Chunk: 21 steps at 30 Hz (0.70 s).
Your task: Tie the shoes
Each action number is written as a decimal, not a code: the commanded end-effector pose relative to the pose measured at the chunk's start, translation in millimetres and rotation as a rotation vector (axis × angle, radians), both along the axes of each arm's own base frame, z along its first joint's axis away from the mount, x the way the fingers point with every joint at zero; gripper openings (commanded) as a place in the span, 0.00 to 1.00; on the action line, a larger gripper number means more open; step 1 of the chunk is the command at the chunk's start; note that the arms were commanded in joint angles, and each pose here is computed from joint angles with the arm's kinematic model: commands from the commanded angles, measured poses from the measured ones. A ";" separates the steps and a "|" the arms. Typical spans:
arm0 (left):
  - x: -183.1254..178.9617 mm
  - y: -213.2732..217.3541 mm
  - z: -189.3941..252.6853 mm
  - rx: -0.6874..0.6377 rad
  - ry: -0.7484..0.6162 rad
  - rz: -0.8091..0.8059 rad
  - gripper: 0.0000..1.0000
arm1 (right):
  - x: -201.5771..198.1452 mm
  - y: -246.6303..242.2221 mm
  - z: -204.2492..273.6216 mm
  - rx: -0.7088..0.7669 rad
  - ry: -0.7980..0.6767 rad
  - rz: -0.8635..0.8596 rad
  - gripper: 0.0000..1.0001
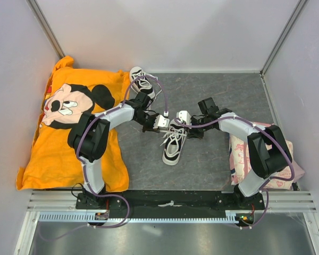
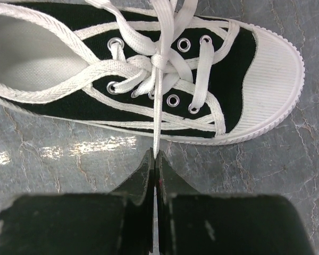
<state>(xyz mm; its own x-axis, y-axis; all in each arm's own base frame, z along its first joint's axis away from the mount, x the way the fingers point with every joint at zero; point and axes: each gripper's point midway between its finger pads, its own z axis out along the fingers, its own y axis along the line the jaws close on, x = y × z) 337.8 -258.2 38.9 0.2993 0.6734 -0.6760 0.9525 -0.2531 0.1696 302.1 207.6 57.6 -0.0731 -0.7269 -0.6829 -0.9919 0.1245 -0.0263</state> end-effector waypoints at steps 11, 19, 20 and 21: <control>-8.1 0.9 58.8 -0.071 -0.026 0.070 0.43 | 21.0 10.0 48.5 0.071 0.035 -0.078 0.66; -50.3 28.8 29.5 0.077 0.041 0.127 0.43 | 23.2 -15.8 68.3 0.135 0.184 -0.317 0.98; -64.7 27.6 21.3 0.097 0.074 0.121 0.43 | 21.6 -19.2 68.4 0.138 0.198 -0.339 0.98; -70.2 25.1 20.4 0.098 0.078 0.121 0.43 | 21.9 -22.1 69.0 0.140 0.203 -0.358 0.98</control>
<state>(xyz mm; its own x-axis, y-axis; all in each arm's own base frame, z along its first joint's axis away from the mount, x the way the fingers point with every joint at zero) 302.0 -236.5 72.2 0.2384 0.7187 -0.6532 0.9711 -0.1718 0.1654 325.8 191.0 101.8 -0.3447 -0.6197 -0.7051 -0.9222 0.3637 0.1313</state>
